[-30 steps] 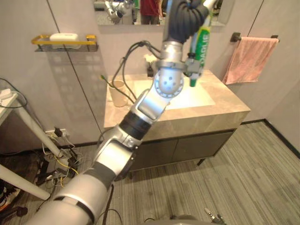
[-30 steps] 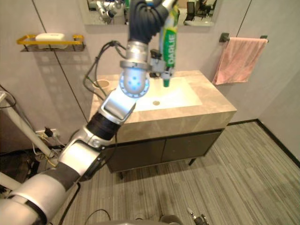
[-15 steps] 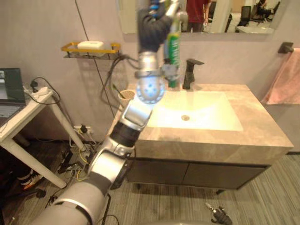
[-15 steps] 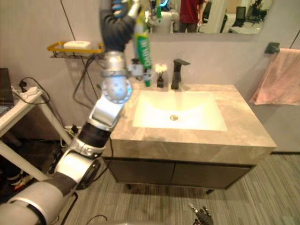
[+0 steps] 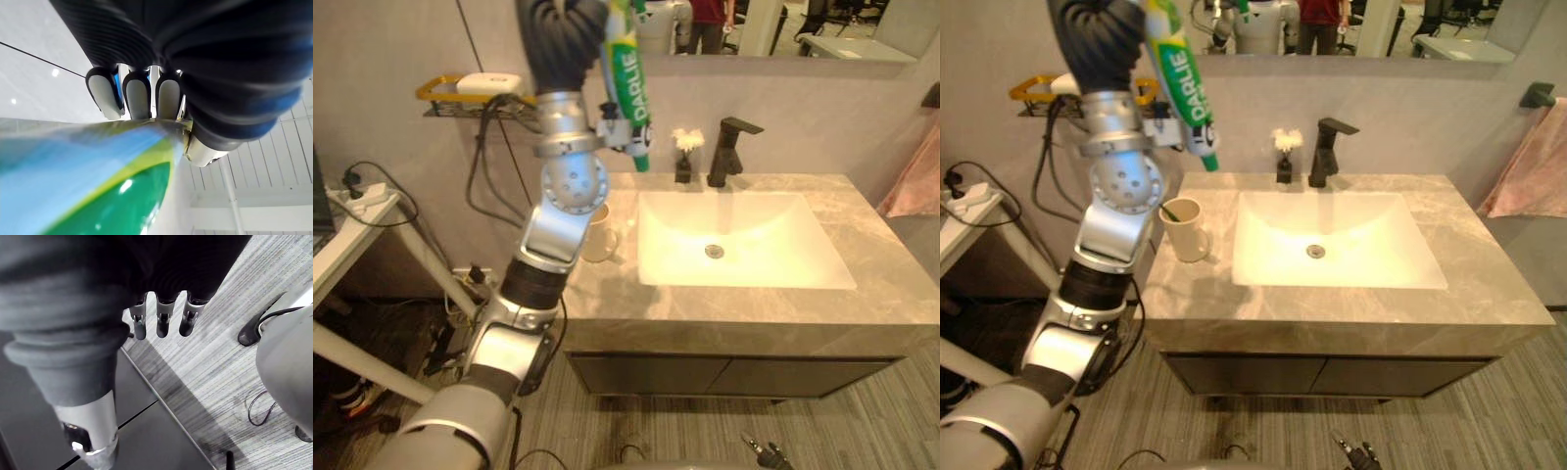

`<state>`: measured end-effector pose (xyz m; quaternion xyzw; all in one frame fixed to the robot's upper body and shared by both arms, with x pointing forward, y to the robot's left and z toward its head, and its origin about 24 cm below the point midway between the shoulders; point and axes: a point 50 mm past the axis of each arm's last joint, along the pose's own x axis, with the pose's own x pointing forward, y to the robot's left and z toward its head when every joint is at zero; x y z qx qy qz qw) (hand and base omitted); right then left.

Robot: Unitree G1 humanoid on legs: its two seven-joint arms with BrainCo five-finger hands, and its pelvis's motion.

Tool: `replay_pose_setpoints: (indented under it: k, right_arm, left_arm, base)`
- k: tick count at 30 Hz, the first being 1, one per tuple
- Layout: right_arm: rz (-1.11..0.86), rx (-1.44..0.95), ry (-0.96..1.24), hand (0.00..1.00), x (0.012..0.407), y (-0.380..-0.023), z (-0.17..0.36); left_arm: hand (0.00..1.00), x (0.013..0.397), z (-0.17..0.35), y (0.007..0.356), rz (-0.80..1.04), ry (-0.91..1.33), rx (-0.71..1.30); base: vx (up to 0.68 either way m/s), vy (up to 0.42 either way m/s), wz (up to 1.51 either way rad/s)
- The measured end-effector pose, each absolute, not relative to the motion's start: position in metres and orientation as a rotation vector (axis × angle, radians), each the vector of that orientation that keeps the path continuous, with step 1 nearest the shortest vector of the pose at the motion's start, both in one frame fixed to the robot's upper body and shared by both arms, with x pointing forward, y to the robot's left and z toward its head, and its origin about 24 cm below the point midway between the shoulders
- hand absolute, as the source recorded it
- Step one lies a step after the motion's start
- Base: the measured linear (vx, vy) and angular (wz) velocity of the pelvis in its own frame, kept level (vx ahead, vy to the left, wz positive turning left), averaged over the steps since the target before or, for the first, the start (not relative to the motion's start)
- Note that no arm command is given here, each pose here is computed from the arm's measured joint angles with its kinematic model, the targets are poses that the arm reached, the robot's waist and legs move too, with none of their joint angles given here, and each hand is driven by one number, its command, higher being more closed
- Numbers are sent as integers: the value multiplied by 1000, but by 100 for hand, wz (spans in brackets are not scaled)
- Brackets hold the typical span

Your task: Organize washtable

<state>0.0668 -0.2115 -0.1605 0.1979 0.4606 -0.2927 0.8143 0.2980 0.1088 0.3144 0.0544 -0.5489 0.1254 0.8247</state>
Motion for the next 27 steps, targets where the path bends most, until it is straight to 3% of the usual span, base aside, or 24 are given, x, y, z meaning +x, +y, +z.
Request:
replay_pose_setpoints:
  k: [14, 27]
  right_arm:
    - [-611, 410, 1001, 0, 62, -218, -161]
    - [-574, 373, 1021, 0, 61, -219, -162]
  left_arm:
    - [100, 305, 265, 191, 489, -971, 300]
    - [100, 287, 248, 200, 511, -956, 300]
  base:
    - [74, 11, 3]
    - [-30, 22, -6]
